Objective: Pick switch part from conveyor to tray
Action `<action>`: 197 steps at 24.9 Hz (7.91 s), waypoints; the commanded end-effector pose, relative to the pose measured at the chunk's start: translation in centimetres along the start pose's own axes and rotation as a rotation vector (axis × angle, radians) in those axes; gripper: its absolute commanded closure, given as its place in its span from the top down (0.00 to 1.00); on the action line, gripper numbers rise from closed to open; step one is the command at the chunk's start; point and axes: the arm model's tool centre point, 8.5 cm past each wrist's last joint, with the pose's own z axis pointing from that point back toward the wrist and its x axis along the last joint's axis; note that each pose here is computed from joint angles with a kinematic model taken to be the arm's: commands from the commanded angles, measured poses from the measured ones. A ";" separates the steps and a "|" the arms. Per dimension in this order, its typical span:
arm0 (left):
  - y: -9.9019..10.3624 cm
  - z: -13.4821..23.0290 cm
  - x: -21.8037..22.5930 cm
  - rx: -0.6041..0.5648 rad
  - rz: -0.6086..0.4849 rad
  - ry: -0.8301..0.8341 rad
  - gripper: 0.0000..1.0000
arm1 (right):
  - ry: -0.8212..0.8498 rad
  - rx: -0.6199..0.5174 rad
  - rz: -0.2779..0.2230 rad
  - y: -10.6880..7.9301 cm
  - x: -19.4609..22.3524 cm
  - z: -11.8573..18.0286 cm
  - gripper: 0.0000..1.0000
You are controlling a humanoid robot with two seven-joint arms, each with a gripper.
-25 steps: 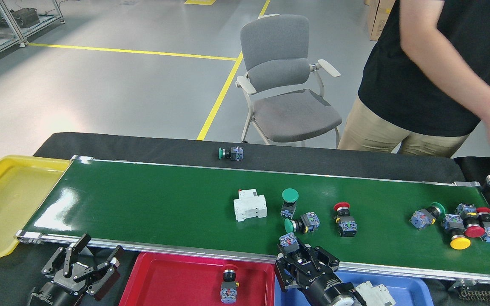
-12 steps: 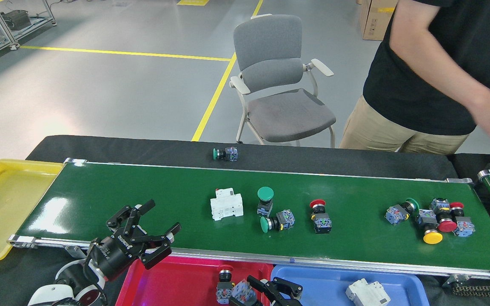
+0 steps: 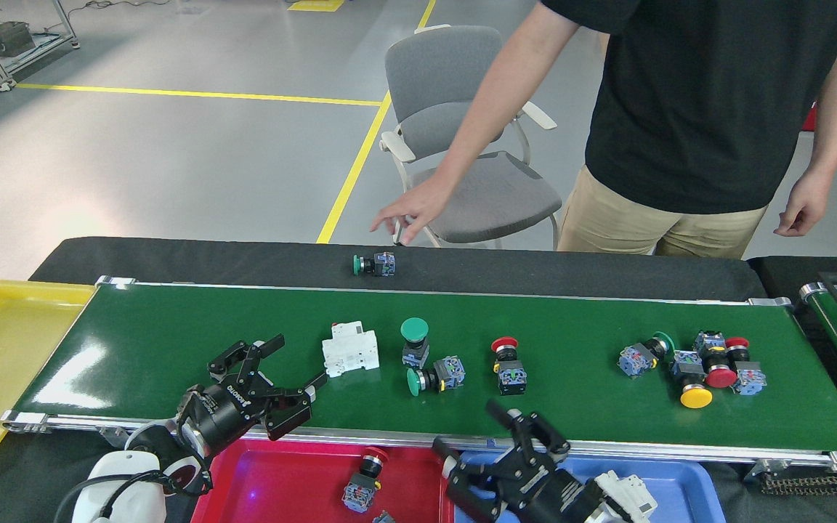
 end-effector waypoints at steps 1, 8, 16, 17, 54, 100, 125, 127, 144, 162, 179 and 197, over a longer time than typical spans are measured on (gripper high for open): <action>1.3 -0.6 -1.0 0.027 -0.015 0.026 1.00 | 0.185 -0.095 0.042 -1.7 -3.3 0.5 0.93; 0.8 -0.9 -2.4 0.002 0.004 0.086 1.00 | 0.398 -0.113 0.171 -0.8 -7.4 4.2 0.94; -0.9 0.1 -3.2 -0.027 0.034 0.130 0.12 | 0.475 -0.095 0.174 0.6 -9.0 7.2 0.97; -0.9 0.1 -3.2 -0.027 0.039 0.133 0.10 | 0.483 -0.095 0.172 0.5 -9.3 7.4 0.97; 5.8 0.9 -1.8 0.250 -0.031 0.116 0.00 | 0.461 0.240 0.092 4.8 -4.6 -5.9 0.36; 6.3 -0.7 11.3 0.224 -0.084 -0.136 0.01 | 0.538 -0.058 0.116 -5.7 -17.2 9.5 0.99; 6.0 -0.2 20.1 0.195 -0.066 0.019 1.00 | 0.589 -0.065 0.149 -5.3 -19.0 12.0 0.99; 5.1 3.8 13.5 0.238 -0.003 0.209 1.00 | 0.578 -0.086 0.154 -6.1 -18.7 11.2 0.99; -3.1 16.5 -7.9 -0.010 0.049 0.669 1.00 | 0.156 0.135 0.091 3.0 0.9 -7.9 0.98; -1.4 9.0 -15.0 -0.121 0.203 0.689 1.00 | -0.017 0.266 0.099 6.6 6.3 -12.5 0.21; -4.1 9.7 -16.2 -0.101 0.131 0.865 0.10 | -0.351 0.208 0.075 0.1 1.4 -5.4 0.19; -2.1 13.1 4.2 0.099 -0.026 0.115 0.35 | -0.484 0.251 0.030 2.8 4.4 -2.2 0.98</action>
